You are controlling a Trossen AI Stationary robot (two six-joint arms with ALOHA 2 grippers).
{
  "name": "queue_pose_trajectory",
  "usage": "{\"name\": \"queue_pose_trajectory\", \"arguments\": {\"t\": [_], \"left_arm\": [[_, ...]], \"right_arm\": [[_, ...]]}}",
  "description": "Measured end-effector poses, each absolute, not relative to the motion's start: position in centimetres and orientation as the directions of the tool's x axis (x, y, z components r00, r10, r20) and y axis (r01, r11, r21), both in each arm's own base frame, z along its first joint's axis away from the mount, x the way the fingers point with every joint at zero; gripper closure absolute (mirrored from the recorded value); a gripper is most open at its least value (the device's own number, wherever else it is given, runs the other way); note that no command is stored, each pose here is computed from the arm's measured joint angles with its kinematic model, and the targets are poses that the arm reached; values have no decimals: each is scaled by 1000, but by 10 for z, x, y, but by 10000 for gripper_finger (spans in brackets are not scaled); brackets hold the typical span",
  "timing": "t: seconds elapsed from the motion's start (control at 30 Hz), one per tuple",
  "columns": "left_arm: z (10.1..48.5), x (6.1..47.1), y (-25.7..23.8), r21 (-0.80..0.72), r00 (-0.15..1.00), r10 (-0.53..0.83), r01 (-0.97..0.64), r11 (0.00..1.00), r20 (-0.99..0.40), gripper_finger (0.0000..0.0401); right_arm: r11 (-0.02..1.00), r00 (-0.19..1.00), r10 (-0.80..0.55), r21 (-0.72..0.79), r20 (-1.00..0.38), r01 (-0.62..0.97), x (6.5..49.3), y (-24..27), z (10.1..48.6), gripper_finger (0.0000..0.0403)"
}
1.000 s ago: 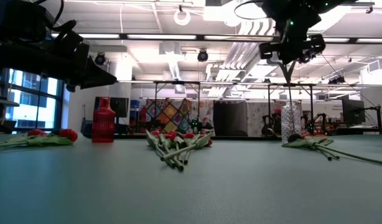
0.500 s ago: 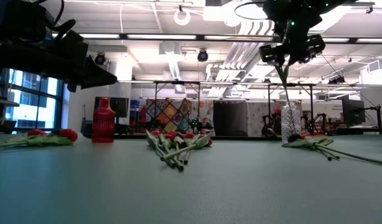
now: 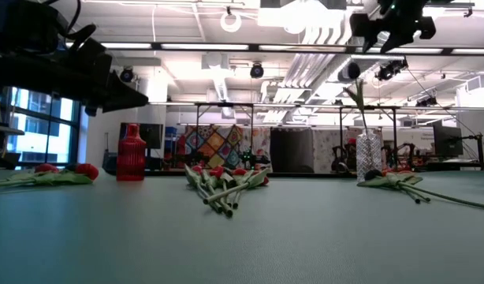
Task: Sort flowers into vase by color
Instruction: Put the black tulip into the transparent vase
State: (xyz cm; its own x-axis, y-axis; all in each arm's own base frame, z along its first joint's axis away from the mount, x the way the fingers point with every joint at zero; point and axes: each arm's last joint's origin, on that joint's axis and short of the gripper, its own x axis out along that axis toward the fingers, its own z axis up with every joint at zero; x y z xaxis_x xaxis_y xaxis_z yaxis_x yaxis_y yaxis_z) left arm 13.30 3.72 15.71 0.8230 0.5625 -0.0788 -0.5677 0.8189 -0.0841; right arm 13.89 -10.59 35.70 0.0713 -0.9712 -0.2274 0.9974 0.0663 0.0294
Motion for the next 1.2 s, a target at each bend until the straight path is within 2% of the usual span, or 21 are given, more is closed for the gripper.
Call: {"name": "queue_pose_trajectory", "arguments": {"t": [0.1,0.17,0.27,0.33,0.43,0.57,0.73,0.93,1.07,1.2], "left_arm": [[158,133,37,-78,821,566,-570,818,-71,321],[158,133,37,-78,820,569,-573,816,-70,321],[158,133,37,-71,820,569,-572,817,-68,321],[159,133,37,-65,820,569,-572,817,-64,321],[160,133,37,-69,821,569,-571,818,-54,321],[160,133,37,-69,821,569,-571,818,-54,321],[160,133,37,-69,821,568,-571,818,-55,321],[160,133,37,-69,824,565,-567,821,-55,321],[159,133,37,-70,834,548,-551,831,-57,321],[159,133,37,-69,836,546,-549,833,-58,321]], "right_arm": [[126,130,-957,32,-259,991,133,-100,357,205],[209,220,-921,70,-320,975,131,-96,353,206],[324,356,-797,152,-488,934,130,-90,340,206],[348,373,-688,167,-623,922,133,-86,326,206],[306,280,-557,120,-782,944,137,-75,306,206],[287,192,-463,59,-865,956,150,-57,291,206],[293,178,-407,57,-896,954,179,-34,273,209],[212,112,-427,22,-897,977,204,-22,223,240],[172,147,-417,81,-897,982,210,-21,189,263],[142,166,-421,116,-892,983,210,-26,173,270]]}}
